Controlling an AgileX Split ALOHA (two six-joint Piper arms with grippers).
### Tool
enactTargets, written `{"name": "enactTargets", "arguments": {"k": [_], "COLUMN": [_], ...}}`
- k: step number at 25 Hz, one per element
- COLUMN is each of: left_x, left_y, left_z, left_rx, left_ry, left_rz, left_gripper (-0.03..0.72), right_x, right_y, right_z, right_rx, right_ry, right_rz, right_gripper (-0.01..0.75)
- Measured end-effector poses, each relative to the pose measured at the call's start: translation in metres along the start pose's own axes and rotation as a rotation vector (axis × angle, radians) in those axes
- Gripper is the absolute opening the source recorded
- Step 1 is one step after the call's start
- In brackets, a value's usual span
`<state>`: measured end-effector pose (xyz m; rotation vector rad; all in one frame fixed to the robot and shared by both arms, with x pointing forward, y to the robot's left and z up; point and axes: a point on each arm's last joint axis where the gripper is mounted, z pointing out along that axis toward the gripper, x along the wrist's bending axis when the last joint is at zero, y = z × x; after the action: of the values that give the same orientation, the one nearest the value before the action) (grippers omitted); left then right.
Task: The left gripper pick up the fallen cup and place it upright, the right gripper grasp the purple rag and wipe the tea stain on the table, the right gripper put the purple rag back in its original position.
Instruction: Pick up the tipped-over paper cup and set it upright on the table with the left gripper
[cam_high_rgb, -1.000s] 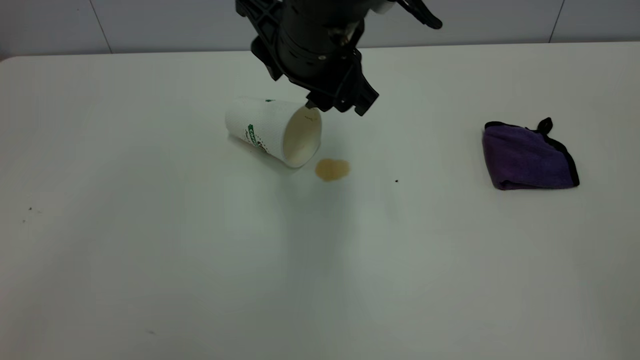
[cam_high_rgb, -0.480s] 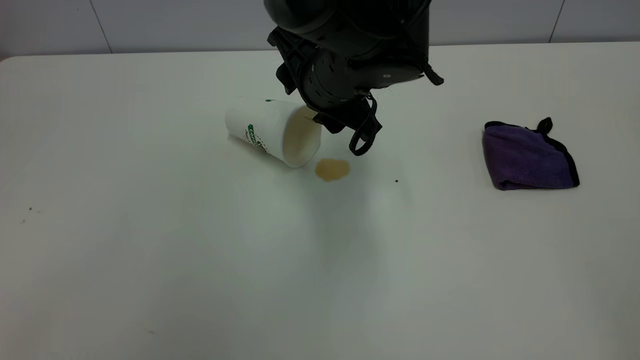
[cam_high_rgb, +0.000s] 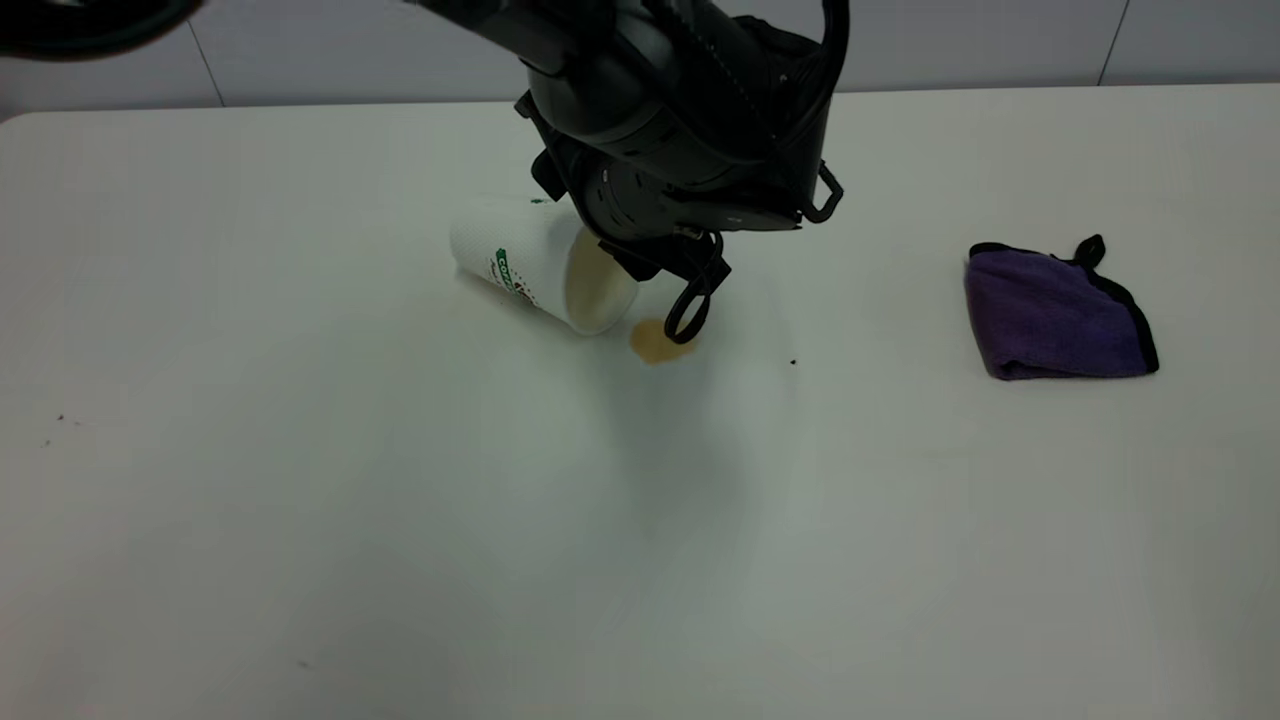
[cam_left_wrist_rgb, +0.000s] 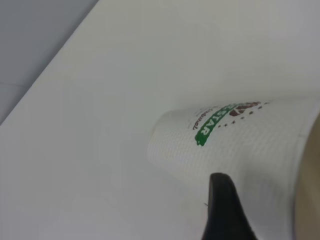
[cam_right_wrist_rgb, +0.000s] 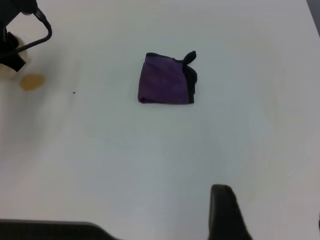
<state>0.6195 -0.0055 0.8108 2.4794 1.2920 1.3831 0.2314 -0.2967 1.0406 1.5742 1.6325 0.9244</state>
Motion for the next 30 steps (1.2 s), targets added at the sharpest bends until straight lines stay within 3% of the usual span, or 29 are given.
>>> {"name": "enactTargets", "arguments": {"k": [17, 21, 26, 30], "left_x": [0.015, 0.014, 0.024, 0.034], "left_y": [-0.013, -0.019, -0.022, -0.023], "left_z": [0.037, 0.042, 0.04, 0.037], "left_rx": [0.055, 0.084, 0.121, 0.172], "left_ry": [0.012, 0.046, 0.147, 0.21], "left_rz": [-0.044, -0.035, -0.013, 0.041], "left_gripper": [0.475, 0.324, 0.005, -0.026], "right_x": [0.0, 0.0, 0.0, 0.0], "right_y": [0.0, 0.0, 0.0, 0.0], "right_z": [0.0, 0.0, 0.0, 0.0], "right_rx": [0.0, 0.0, 0.0, 0.0], "right_ry": [0.0, 0.0, 0.0, 0.0], "right_rz": [0.0, 0.0, 0.0, 0.0], "right_gripper": [0.474, 0.474, 0.474, 0.474]}}
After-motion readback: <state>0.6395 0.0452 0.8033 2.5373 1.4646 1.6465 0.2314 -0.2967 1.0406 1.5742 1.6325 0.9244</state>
